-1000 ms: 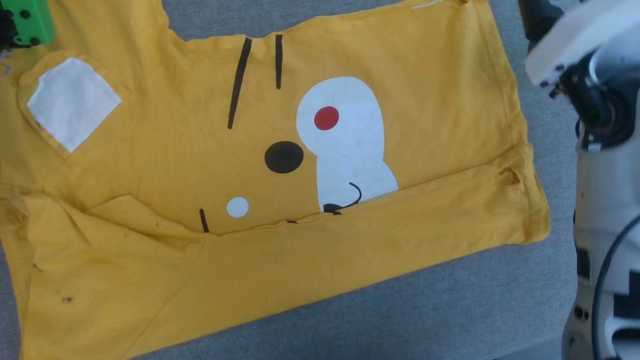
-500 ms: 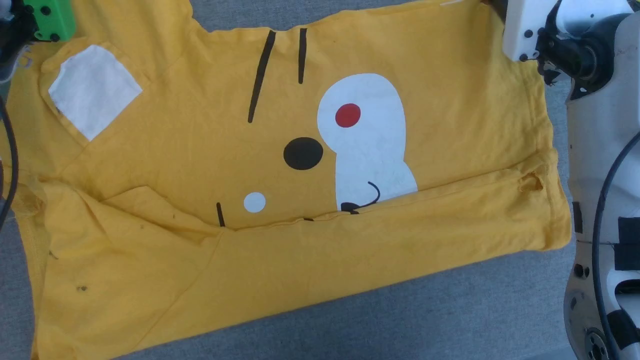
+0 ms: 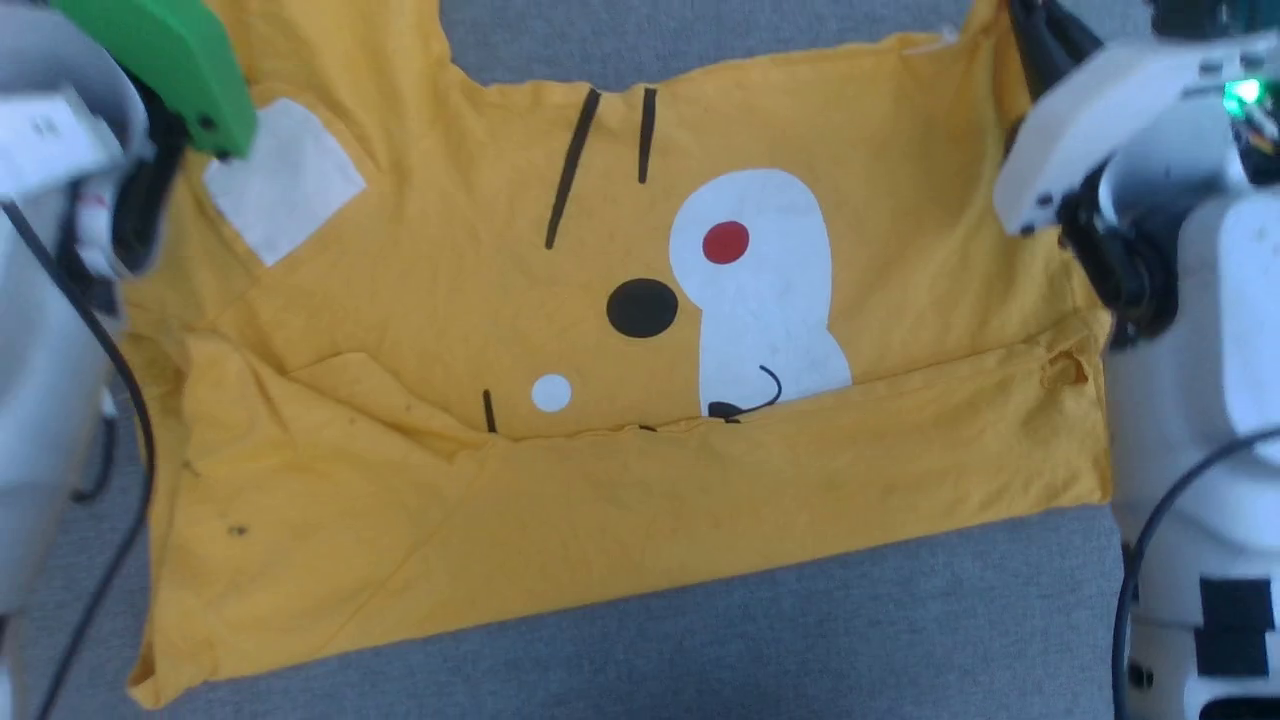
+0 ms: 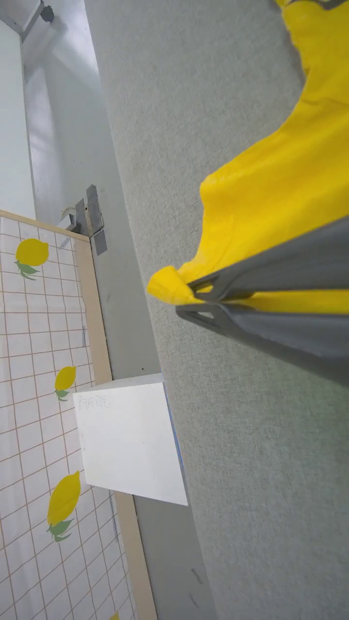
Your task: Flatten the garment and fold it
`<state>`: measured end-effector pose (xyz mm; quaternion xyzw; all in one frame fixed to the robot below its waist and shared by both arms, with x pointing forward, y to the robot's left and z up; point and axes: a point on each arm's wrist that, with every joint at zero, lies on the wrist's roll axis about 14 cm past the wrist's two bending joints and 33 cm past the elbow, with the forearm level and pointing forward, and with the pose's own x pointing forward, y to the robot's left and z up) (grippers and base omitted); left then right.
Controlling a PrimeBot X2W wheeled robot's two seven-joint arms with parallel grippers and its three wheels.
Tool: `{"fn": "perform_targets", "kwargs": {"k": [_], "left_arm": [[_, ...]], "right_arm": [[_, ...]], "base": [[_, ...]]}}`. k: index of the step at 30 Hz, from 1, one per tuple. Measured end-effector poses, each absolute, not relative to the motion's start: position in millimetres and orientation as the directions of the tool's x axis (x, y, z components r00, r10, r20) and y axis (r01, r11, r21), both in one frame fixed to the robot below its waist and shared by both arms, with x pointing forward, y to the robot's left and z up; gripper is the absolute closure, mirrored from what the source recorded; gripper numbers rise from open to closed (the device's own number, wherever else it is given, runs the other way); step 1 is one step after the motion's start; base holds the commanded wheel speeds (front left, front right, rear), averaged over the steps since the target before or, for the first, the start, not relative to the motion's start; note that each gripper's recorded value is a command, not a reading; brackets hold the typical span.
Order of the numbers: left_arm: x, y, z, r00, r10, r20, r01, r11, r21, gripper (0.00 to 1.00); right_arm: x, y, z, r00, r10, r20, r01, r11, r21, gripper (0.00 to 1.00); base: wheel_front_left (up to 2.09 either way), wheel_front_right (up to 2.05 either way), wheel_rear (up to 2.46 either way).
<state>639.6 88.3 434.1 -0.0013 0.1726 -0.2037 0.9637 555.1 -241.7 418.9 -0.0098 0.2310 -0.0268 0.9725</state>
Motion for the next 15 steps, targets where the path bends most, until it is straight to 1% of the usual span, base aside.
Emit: {"fn": "perform_targets", "kwargs": {"k": [4, 6, 9, 11, 15], "left_arm": [[607.3, 89.9, 453.8, 0.871, -0.421, -0.252, 0.399, 0.907, -0.135, 1.00], [588.6, 95.4, 458.4, 0.875, -0.422, -0.237, 0.393, 0.905, -0.160, 1.00], [556.7, 112.4, 454.4, 0.881, -0.388, -0.270, 0.355, 0.921, -0.162, 1.00], [535.7, 122.4, 453.4, 0.886, -0.362, -0.289, 0.318, 0.929, -0.188, 1.00], [493.5, 138.1, 452.3, 0.891, -0.317, -0.326, 0.254, 0.941, -0.222, 1.00]], "right_arm": [[535.0, -240.9, 431.4, 0.933, -0.064, -0.355, 0.063, 0.998, -0.014, 1.00], [525.2, -239.8, 437.3, 0.946, -0.065, -0.319, 0.068, 0.998, -0.001, 1.00], [509.3, -235.8, 447.0, 0.962, -0.056, -0.266, 0.063, 0.998, 0.017, 1.00], [498.2, -237.0, 450.2, 0.967, -0.063, -0.247, 0.075, 0.996, 0.039, 1.00], [474.2, -242.5, 446.9, 0.962, -0.081, -0.262, 0.098, 0.994, 0.053, 1.00]], "base": [[0.00, 0.00, 0.00], [0.00, 0.00, 0.00], [0.00, 0.00, 0.00], [0.00, 0.00, 0.00], [0.00, 0.00, 0.00]]}}
